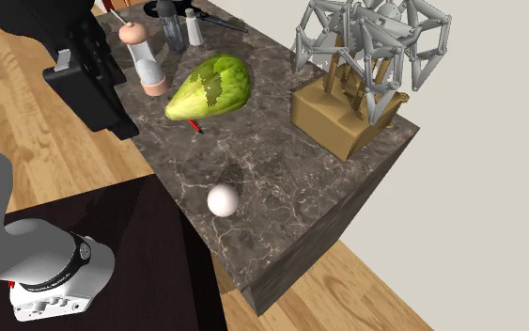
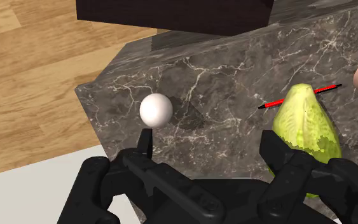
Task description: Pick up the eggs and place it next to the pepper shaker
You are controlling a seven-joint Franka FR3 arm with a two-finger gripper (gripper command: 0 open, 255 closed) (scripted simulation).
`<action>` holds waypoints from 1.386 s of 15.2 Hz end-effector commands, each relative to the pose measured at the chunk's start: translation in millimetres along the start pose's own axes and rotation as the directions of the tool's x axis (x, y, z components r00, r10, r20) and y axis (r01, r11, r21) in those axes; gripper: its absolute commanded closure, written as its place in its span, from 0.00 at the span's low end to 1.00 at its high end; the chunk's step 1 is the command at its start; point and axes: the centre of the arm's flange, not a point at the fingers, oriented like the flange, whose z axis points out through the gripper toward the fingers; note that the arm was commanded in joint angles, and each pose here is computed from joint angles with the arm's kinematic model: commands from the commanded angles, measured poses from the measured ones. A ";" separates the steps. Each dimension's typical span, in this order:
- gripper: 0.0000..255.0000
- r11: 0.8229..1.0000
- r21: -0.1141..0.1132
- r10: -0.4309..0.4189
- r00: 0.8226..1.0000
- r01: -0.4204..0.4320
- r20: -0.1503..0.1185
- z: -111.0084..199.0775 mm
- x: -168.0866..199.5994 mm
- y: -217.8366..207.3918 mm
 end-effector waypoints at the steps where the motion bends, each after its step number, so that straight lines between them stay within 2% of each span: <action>1: 0.00 1.000 0.000 0.000 1.000 0.000 0.000 0.0 0.0 0.0; 9: 0.00 0.997 0.017 0.069 0.990 -0.072 0.119 92.1 63.1 32.8; 17: 0.00 0.989 0.025 0.135 0.962 -0.145 0.237 191.7 112.5 67.5; 18: 0.00 0.988 0.026 0.140 0.959 -0.151 0.248 200.8 116.2 70.6; 21: 0.00 0.988 0.026 0.140 0.959 -0.151 0.248 216.2 112.4 69.6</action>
